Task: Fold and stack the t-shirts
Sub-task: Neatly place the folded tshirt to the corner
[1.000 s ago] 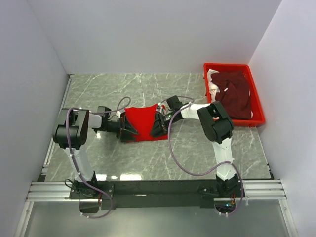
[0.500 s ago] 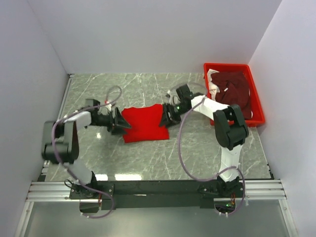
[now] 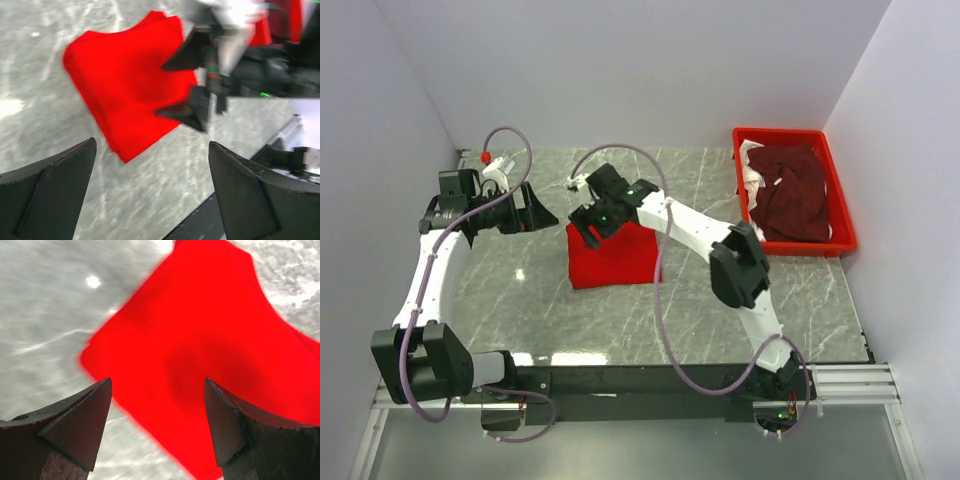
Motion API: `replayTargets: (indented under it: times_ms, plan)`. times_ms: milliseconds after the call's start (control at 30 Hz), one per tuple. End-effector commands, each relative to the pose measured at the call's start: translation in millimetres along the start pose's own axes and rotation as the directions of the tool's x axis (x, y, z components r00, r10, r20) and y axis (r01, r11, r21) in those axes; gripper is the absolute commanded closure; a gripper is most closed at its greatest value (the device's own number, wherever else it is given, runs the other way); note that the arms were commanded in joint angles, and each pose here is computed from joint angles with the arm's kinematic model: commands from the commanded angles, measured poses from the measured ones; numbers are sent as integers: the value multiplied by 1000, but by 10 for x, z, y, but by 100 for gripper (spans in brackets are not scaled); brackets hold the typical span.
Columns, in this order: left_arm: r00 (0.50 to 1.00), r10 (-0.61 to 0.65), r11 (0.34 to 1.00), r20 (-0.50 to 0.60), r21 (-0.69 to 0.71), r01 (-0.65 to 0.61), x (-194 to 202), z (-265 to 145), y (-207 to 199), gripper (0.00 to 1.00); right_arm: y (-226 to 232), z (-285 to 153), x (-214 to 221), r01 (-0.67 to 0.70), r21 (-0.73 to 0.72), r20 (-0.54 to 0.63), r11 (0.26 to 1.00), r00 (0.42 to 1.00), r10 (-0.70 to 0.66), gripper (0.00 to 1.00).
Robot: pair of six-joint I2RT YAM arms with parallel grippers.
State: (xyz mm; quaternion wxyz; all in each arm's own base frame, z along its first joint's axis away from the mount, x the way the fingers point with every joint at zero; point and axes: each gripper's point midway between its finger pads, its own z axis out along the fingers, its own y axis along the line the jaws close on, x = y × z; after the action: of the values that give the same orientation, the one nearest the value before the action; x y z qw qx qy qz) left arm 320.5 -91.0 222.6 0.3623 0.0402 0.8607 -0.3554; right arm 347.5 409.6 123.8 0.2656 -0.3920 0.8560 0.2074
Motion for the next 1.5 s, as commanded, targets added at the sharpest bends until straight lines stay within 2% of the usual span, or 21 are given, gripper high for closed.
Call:
replayTargets:
  times_ms: [0,167,333,500,533,600,633,700,733,800,833,1000,1233,1467]
  plan:
    - [993,116,990,22,-79,-114,-59,-219,6,1,-372,181,204,93,120,-112,988,991,-80,19]
    - [989,148,983,26,-117,-144,3,-320,38,1,-504,448,443,137,125,-198,983,974,-110,19]
    - [974,227,965,22,-141,-222,-36,-403,44,0,-593,502,942,132,111,-331,985,940,-89,19]
    - [962,271,952,17,-154,-266,-134,-472,83,1,-547,188,1430,83,81,-447,993,893,-39,19]
    - [963,268,952,16,-161,-262,-142,-499,106,1,-543,117,1662,64,79,-496,995,868,-17,19]
    - [960,281,948,21,-163,-274,-181,-532,124,0,-564,-93,1779,30,87,-509,996,861,19,19]
    - [959,284,947,20,-161,-277,-186,-543,126,0,-556,-184,1996,16,84,-551,996,834,33,19]
    - [956,294,945,26,-162,-286,-213,-562,133,1,-598,-388,2055,2,94,-540,996,840,50,19]
    - [955,293,945,33,-162,-285,-232,-576,141,1,-599,-470,2239,0,92,-572,996,819,53,19]
    - [953,299,944,42,-159,-289,-267,-593,126,1,-660,-658,2303,-9,102,-563,995,824,65,19]
    - [954,298,946,46,-150,-288,-276,-593,105,1,-682,-733,2479,-5,97,-592,995,803,62,19]
    - [952,300,947,64,-140,-289,-367,-605,82,1,-895,-1078,2799,3,109,-606,994,793,64,19]
    - [951,300,949,79,-126,-289,-428,-613,36,1,-1121,-1371,3145,-29,165,-639,986,758,129,19]
    - [949,302,949,92,-122,-291,-486,-622,7,1,-1227,-1619,3485,46,148,-658,988,750,64,19]
